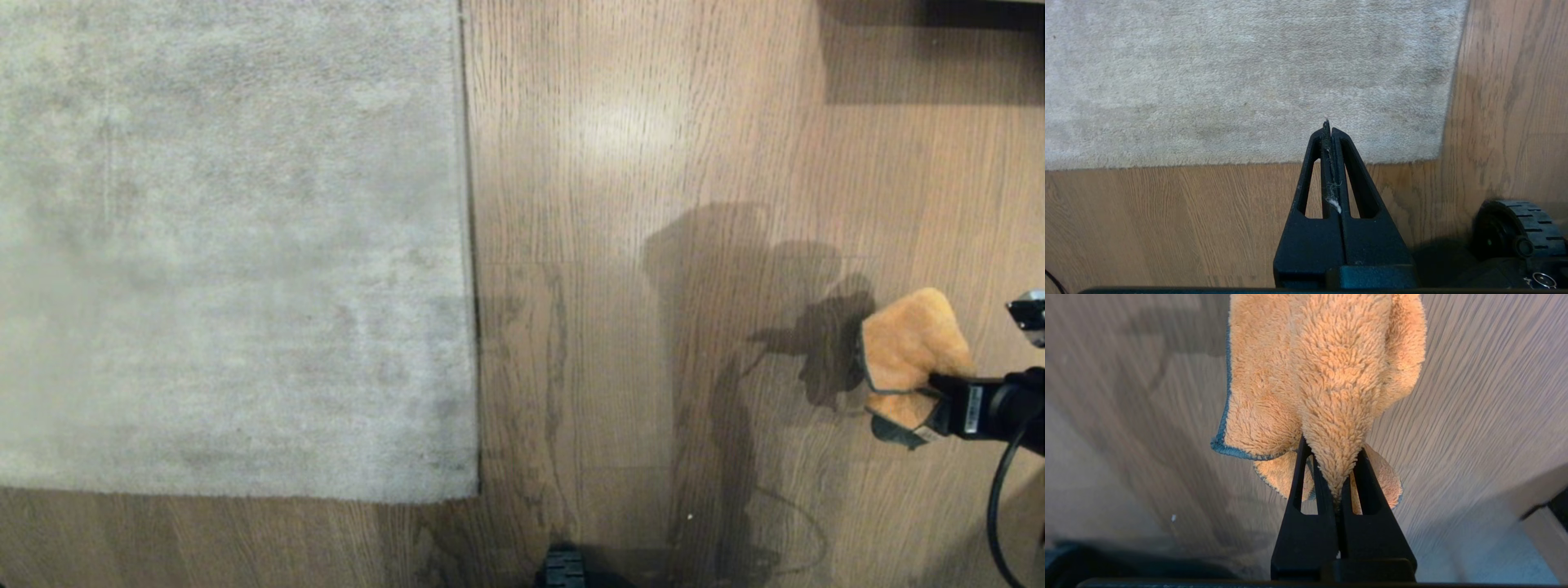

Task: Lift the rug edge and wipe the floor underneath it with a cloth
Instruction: Pick up the rag

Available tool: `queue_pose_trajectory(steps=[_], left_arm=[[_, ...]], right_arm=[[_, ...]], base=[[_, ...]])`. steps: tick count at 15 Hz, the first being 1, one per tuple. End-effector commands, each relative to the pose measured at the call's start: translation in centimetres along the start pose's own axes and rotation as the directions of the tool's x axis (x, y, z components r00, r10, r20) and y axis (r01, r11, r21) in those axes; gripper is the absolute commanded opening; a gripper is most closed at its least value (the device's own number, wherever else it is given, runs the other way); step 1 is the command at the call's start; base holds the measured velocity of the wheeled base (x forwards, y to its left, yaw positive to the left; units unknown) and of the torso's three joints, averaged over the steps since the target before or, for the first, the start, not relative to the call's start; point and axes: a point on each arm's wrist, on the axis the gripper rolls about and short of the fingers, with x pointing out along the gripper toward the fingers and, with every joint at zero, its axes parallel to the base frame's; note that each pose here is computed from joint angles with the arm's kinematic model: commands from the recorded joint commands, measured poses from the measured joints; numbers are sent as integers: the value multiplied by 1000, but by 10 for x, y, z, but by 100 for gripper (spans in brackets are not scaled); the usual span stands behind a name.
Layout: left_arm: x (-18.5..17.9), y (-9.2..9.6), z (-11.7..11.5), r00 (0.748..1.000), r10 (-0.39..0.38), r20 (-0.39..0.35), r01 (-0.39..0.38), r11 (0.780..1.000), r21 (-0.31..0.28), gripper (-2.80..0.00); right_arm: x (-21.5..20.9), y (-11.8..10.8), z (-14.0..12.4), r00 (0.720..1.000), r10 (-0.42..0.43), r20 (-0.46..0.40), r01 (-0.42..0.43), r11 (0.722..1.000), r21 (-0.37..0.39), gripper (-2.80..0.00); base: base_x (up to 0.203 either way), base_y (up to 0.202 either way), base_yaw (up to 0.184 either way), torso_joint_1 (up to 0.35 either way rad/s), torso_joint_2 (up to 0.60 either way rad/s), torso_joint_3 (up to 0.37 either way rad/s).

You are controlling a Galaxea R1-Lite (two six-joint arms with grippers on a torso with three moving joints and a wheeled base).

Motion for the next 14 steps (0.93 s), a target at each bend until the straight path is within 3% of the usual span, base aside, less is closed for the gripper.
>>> queue_pose_trajectory(steps=[1, 6, 14], left_arm=[[0, 0, 0, 1000, 0, 0, 0, 1000, 0, -280], [0, 0, 0, 1000, 0, 0, 0, 1000, 0, -280], [0, 0, 0, 1000, -1, 0, 1, 1000, 0, -280]], right_arm=[[-15, 3, -2, 999, 3, 35, -2, 1000, -11, -280], [-58, 10, -10, 990, 18, 137, -15, 1000, -18, -280], [-109, 15, -26, 978, 9, 206, -4, 1000, -23, -280]], base=[[0, 0, 0, 0, 0, 0], [0, 0, 0, 0, 0, 0], [0, 0, 0, 0, 0, 0]])
